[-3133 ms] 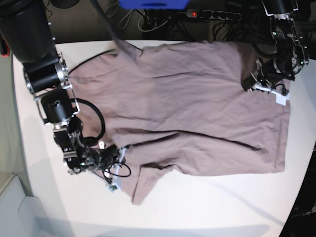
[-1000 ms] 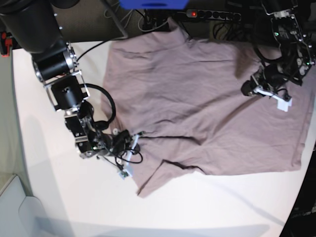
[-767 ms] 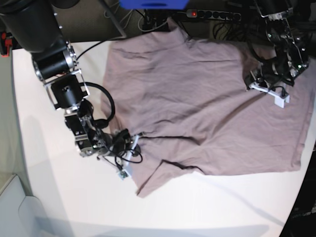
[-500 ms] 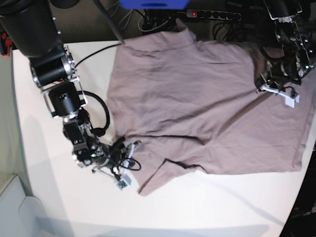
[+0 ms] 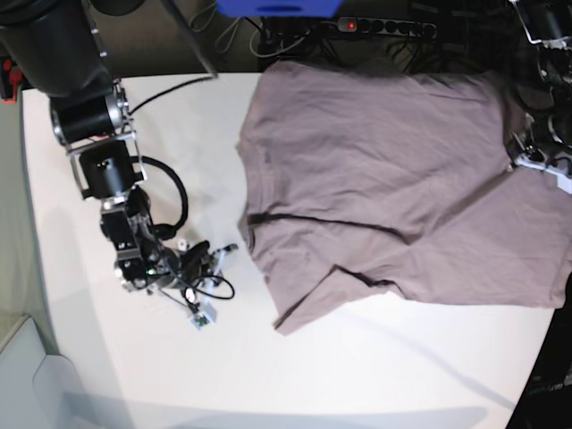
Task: Layout the t-shirt on the table in an organized manner, then fold the t-shirt properly
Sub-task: 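Hold the shirt with both grippers, keeping it stretched flat, then move the left gripper inward over the shirt and pinch the fabric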
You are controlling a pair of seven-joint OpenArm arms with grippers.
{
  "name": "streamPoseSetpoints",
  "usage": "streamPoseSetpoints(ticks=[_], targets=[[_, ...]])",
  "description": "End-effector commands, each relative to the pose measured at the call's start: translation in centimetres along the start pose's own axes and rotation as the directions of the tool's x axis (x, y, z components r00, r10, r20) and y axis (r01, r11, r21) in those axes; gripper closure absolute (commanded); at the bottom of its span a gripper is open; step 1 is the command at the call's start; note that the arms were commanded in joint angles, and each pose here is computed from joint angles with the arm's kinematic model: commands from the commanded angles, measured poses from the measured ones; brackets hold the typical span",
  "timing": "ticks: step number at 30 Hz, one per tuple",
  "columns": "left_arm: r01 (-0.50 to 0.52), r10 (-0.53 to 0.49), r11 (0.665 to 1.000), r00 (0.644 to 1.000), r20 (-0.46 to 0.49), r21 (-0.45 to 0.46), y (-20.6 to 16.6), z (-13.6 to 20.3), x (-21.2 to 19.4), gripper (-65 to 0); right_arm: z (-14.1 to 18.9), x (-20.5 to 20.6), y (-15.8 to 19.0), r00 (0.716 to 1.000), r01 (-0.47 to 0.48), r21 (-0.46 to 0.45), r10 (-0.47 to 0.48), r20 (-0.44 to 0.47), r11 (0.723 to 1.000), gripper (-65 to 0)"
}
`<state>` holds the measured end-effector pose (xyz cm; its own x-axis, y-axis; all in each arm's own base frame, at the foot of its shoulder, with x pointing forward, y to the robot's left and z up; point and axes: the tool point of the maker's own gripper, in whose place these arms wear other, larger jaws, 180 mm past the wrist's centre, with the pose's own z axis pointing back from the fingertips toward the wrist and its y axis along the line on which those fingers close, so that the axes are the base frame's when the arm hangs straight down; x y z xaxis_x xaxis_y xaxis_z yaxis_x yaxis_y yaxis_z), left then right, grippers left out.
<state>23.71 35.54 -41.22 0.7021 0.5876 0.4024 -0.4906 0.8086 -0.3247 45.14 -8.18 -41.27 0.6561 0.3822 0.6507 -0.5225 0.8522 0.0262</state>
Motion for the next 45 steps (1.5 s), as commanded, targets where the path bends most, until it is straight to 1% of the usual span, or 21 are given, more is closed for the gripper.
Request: streamPoseSetpoints(ticks=[1,4,6,8,9,11,14,16,18,20,22,26,27,29,31,35,38,40,43,45], targets=[[0.016,-0.014,0.999,0.999,0.049,-0.049,-1.1,1.3,2.4,0.0,1.0,2.9,-0.6,0.996,-0.025,-0.011,0.026,0.081,1.0,0.0],[0.071,-0.055,0.98,0.994,0.092,-0.186,-4.7,2.9,3.6,0.0,1.9,3.2,-0.1,0.991,-0.055,-0.015,0.057,0.117,0.998,0.0],[0.103,-0.073,0.958,0.99,0.12,-0.269,-7.5,3.8,3.8,0.0,2.3,3.6,0.3,0.988,-0.071,-0.016,0.072,0.138,0.997,0.0],[0.107,-0.06,0.924,0.989,0.138,-0.367,-11.1,4.2,2.9,0.0,2.6,4.0,0.4,0.985,-0.081,-0.019,0.083,0.15,0.997,0.0],[0.114,-0.064,0.907,0.989,0.136,-0.405,-12.9,4.1,2.2,0.0,2.6,3.8,0.4,0.987,-0.082,-0.019,0.084,0.139,0.996,0.0],[0.108,-0.078,0.879,0.993,0.083,-0.465,-15.9,2.8,-0.4,0.0,2.6,3.6,0.2,0.99,-0.085,-0.022,0.087,0.115,0.996,0.0],[0.12,-0.146,0.853,0.989,-0.012,-0.508,-20.1,0.6,-5.6,0.0,2.7,3.4,-0.1,0.991,-0.087,-0.028,0.09,0.102,0.996,0.0],[0.153,-0.214,0.843,0.975,-0.061,-0.516,-22.5,-0.5,-9.2,0.0,3.0,3.4,-0.4,0.99,-0.092,-0.036,0.095,0.104,0.995,0.0],[0.192,-0.275,0.833,0.958,-0.086,-0.519,-24.3,-1.0,-11.8,0.0,3.3,3.7,-0.3,0.987,-0.102,-0.039,0.106,0.119,0.994,0.0],[0.235,-0.331,0.827,0.938,-0.105,-0.51,-25.3,-1.6,-13.7,0.0,3.5,3.9,-0.2,0.986,-0.107,-0.039,0.111,0.122,0.994,0.0],[0.283,-0.373,0.832,0.922,-0.104,-0.477,-25.2,-2.1,-14.3,0.0,3.4,3.7,-0.3,0.989,-0.106,-0.041,0.11,0.102,0.994,0.0],[0.36,-0.427,0.851,0.898,-0.107,-0.381,-23.1,-2.9,-14.5,0.0,3.6,3.6,-0.3,0.99,-0.111,-0.042,0.114,0.085,0.993,0.0],[0.371,-0.438,0.855,0.89,-0.122,-0.363,-22.4,-3.0,-14.6,0.0,3.6,3.7,-0.2,0.989,-0.113,-0.043,0.116,0.089,0.993,0.0],[0.387,-0.462,0.859,0.868,-0.182,-0.335,-21.0,-2.9,-15.9,0.0,3.9,4.3,0.0,0.986,-0.123,-0.045,0.127,0.108,0.991,0.0],[0.406,-0.481,0.859,0.849,-0.22,-0.31,-20.0,-2.8,-16.6,0.0,4.1,4.6,0.4,0.983,-0.13,-0.042,0.134,0.122,0.991,0.0],[0.455,-0.507,0.859,0.82,-0.265,-0.236,-17.3,-3.0,-17.5,0.0,4.8,5.9,1.1,0.974,-0.151,-0.043,0.156,0.161,0.988,0.0],[0.476,-0.517,0.856,0.8,-0.304,-0.204,-15.4,-2.7,-18.5,0.0,4.9,6.1,1.5,0.975,-0.156,-0.038,0.16,0.155,0.987,0.0],[0.496,-0.529,0.848,0.787,-0.316,-0.186,-14.1,-2.3,-18.7,0.0,4.6,6.2,2.3,0.977,-0.155,-0.024,0.157,0.147,0.988,0.0],[0.507,-0.536,0.844,0.781,-0.322,-0.175,-13.1,-1.5,-19.2,0.0,4.5,6.3,2.8,0.977,-0.155,-0.015,0.156,0.148,0.988,0.0],[0.526,-0.548,0.835,0.772,-0.323,-0.162,-12.3,-1.1,-18.9,0.0,4.2,6.7,4.0,0.976,-0.154,0.006,0.151,0.158,0.988,0.0]])
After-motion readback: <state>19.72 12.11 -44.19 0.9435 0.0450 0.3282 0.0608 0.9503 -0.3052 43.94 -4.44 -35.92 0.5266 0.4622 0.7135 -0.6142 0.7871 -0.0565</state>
